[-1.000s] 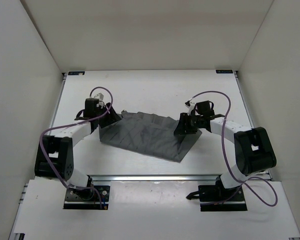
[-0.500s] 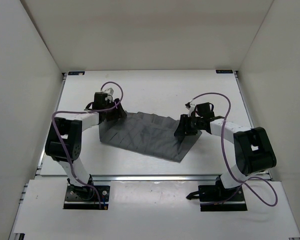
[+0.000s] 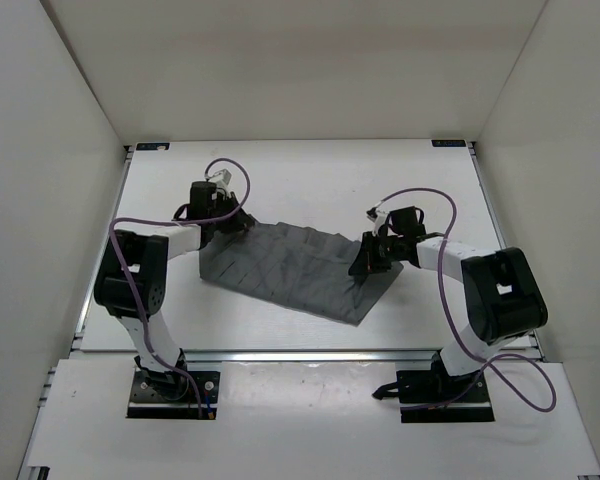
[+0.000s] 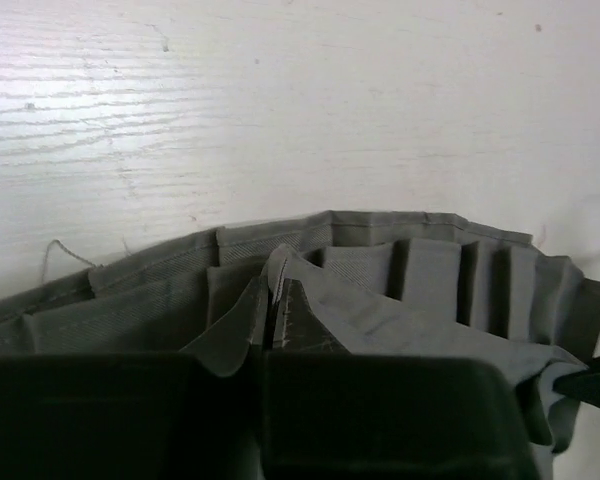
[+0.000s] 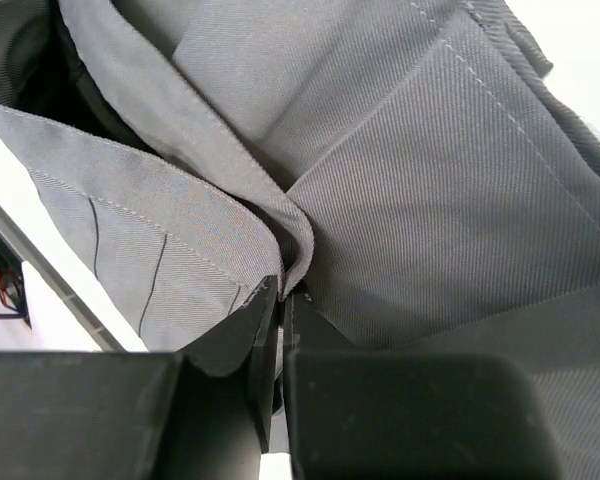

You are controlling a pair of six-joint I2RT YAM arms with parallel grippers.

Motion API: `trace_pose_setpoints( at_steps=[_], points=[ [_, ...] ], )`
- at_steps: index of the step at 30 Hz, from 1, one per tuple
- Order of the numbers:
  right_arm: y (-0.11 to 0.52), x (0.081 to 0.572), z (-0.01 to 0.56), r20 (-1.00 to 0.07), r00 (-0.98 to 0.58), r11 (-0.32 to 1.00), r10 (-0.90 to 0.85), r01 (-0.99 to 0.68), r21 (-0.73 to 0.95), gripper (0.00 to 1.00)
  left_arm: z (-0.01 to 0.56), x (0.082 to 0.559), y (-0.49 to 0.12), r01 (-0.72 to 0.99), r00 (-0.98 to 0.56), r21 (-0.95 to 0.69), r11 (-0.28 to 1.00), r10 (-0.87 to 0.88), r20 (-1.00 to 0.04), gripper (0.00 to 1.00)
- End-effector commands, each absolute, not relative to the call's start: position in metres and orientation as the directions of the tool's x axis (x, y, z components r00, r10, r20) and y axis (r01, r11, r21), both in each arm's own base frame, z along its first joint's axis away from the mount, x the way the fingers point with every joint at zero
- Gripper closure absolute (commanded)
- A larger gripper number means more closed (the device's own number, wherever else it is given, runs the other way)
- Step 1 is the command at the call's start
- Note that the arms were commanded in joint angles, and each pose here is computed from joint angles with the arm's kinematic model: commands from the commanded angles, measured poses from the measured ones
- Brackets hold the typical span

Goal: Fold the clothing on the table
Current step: Fold the skirt

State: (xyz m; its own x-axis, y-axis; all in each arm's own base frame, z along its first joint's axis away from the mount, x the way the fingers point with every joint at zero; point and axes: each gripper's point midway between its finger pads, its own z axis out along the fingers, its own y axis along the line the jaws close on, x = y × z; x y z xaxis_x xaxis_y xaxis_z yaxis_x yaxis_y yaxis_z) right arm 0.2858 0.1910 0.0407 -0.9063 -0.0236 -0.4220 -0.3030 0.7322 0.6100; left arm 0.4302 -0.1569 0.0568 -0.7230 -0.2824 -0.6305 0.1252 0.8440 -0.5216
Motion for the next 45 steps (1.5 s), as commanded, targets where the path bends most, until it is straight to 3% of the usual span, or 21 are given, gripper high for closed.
trace_pose_setpoints(
  at_steps=[1, 10, 18, 28, 36, 45],
  points=[
    [0.200, 0.301, 0.071, -0.522, -0.853, 0.694, -0.027, -0.392, 0.604, 1.00, 0.102, 0.431, -0.163, 0.216, -0.650, -0.560, 0.800, -0.310, -0.694, 1.00],
    [0.183, 0.296, 0.168, -0.708, -0.706, 0.696, 0.005, -0.506, 0.510, 1.00, 0.166, 0.382, -0.152, 0.283, -0.559, -0.566, 0.774, -0.347, -0.753, 1.00],
    [0.169, 0.261, 0.247, -0.846, -0.533, 0.688, 0.001, -0.614, 0.388, 1.00, 0.219, 0.332, -0.138, 0.339, -0.434, -0.544, 0.768, -0.385, -0.815, 1.00],
    [0.154, 0.229, 0.294, -0.881, -0.472, 0.698, 0.020, -0.625, 0.351, 1.00, 0.263, 0.286, -0.127, 0.366, -0.340, -0.516, 0.774, -0.405, -0.849, 1.00],
    [0.144, 0.256, 0.282, -0.871, -0.491, 0.727, 0.018, -0.592, 0.349, 1.00, 0.270, 0.307, -0.123, 0.353, -0.306, -0.512, 0.783, -0.420, -0.854, 1.00],
    [0.141, 0.343, 0.239, -0.817, -0.576, 0.757, 0.024, -0.524, 0.391, 1.00, 0.250, 0.378, -0.129, 0.324, -0.368, -0.519, 0.791, -0.400, -0.839, 1.00]
  ],
)
